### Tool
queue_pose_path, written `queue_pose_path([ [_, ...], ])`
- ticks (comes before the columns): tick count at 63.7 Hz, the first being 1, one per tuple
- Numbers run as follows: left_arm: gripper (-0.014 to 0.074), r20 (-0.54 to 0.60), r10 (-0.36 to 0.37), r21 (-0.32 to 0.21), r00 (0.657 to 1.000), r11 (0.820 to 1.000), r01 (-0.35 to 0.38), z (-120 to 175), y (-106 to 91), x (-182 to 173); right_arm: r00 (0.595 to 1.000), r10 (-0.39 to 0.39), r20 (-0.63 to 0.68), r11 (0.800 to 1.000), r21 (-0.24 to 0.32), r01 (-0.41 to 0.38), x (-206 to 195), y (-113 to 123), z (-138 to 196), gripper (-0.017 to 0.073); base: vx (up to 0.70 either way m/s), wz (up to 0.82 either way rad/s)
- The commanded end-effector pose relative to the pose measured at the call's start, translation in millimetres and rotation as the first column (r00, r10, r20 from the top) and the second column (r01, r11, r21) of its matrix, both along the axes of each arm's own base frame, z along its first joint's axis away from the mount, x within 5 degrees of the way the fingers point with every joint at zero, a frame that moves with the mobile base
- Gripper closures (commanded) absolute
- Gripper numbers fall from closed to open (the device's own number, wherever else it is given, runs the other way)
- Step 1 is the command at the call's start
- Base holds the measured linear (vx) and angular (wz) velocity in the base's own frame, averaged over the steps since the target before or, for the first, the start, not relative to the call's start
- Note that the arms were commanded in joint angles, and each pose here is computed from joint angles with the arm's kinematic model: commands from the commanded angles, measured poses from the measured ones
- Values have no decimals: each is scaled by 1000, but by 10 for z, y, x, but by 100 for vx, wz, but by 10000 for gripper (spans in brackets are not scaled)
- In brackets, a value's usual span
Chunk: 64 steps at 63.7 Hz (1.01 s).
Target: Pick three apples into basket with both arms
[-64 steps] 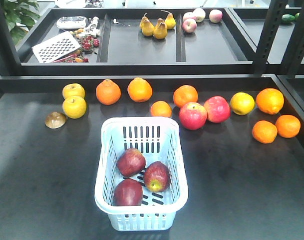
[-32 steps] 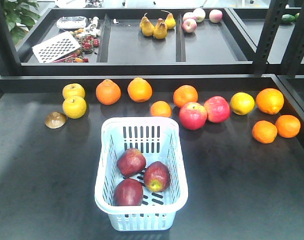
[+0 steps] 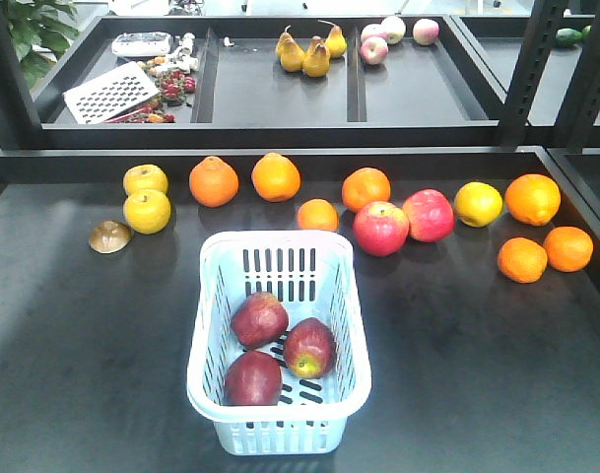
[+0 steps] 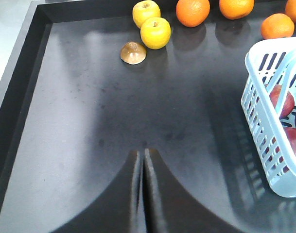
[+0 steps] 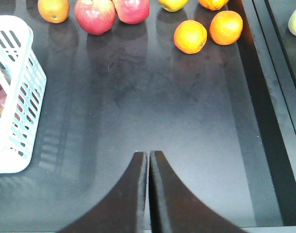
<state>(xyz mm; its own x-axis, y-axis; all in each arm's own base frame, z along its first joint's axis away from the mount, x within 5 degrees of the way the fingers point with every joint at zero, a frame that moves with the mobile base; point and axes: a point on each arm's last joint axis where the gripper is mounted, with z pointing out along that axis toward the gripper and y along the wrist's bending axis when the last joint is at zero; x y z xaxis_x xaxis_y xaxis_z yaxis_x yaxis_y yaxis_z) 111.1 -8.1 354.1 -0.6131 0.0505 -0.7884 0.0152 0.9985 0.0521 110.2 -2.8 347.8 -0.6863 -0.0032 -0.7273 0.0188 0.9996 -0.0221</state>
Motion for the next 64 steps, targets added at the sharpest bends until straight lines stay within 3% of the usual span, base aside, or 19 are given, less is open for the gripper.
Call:
queue_pose_path([
  [1, 601, 102, -13, -6, 995, 1000, 13, 102, 2, -5, 997, 2, 82, 1000, -19, -1, 29, -12, 115, 568, 0, 0],
  [12, 601, 279, -60, -29, 958, 997, 71, -24, -5, -132, 997, 2, 82, 1000, -19, -1, 29, -12, 115, 568, 0, 0],
  [21, 601, 479, -100, -47, 872, 989, 139, -225, -24, -260, 997, 2, 82, 1000, -19, -1, 29, -12, 115, 568, 0, 0],
  [35, 600, 639, -17, -107, 769, 988, 111, -708, 35, -486, 997, 2, 82, 1000, -19, -1, 29, -12, 115, 568, 0, 0],
  [44, 600, 673, 32, -128, 739, 989, 74, -1023, 63, -565, 997, 2, 82, 1000, -19, -1, 29, -12, 115, 568, 0, 0],
  [54, 600, 678, 92, -183, 729, 982, 47, -1355, 78, -584, 997, 2, 82, 1000, -19, -1, 29, -12, 115, 568, 0, 0],
  [64, 600, 653, 106, -199, 750, 979, 36, -1516, 80, -558, 997, 2, 78, 1000, -19, -1, 27, -12, 113, 568, 0, 0],
])
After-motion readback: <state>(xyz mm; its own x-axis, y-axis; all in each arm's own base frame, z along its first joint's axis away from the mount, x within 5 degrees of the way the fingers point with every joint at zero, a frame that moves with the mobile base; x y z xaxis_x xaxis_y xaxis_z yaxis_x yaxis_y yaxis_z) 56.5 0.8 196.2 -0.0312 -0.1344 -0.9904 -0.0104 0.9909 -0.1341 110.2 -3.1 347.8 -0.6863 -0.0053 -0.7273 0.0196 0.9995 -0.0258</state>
